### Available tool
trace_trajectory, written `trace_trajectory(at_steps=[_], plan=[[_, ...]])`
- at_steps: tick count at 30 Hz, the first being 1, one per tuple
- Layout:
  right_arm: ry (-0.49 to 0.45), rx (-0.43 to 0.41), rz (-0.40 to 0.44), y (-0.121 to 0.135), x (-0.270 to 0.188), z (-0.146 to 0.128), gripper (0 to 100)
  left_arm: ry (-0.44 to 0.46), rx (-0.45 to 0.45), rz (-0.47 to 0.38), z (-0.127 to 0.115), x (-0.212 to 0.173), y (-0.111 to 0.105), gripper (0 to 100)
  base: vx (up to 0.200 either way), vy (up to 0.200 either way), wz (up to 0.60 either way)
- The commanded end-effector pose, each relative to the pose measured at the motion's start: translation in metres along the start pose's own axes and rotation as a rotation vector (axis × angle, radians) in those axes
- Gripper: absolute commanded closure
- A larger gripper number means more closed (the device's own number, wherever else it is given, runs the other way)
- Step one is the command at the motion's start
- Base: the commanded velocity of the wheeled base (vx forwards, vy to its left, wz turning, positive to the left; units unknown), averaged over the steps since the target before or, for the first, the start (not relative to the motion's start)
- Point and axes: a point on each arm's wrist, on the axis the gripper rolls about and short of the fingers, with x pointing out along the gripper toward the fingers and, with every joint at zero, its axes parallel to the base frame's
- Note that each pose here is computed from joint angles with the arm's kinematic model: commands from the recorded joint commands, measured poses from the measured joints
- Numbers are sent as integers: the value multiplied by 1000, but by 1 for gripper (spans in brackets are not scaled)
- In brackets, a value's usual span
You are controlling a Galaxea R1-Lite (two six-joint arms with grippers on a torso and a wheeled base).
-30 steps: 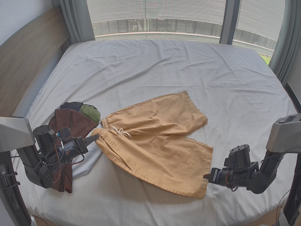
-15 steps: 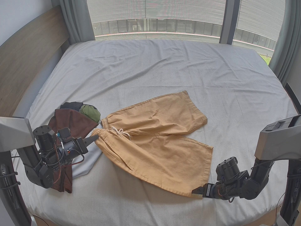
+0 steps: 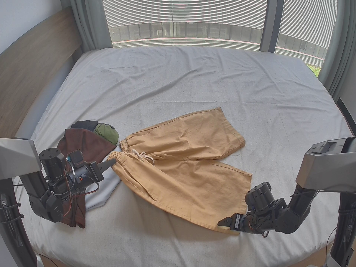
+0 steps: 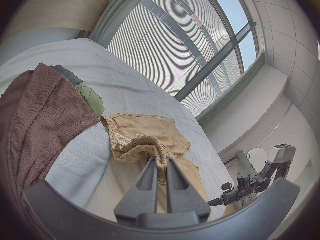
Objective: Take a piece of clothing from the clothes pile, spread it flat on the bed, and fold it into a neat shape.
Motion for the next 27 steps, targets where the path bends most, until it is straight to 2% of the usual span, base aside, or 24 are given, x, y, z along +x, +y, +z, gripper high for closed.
trace_trajectory(at_steps=[1, 5, 6, 18, 27], plan=[[-3, 0, 4, 1, 0, 1, 0, 2, -1, -1, 0, 0, -1, 100, 0, 0, 0], [-7, 23, 6, 2, 0, 1, 0, 0, 0, -2, 0, 0, -1, 100, 0, 0, 0], [-7, 21, 7, 2, 0, 1, 100, 0, 0, -2, 0, 0, -1, 100, 0, 0, 0], [-6, 56, -3, -5, -5, 0, 100, 5, -1, -1, -1, 0, -1, 100, 0, 0, 0], [-77, 69, 52, 0, -33, 13, 100, 7, -1, -3, -2, 1, -1, 100, 0, 0, 0]])
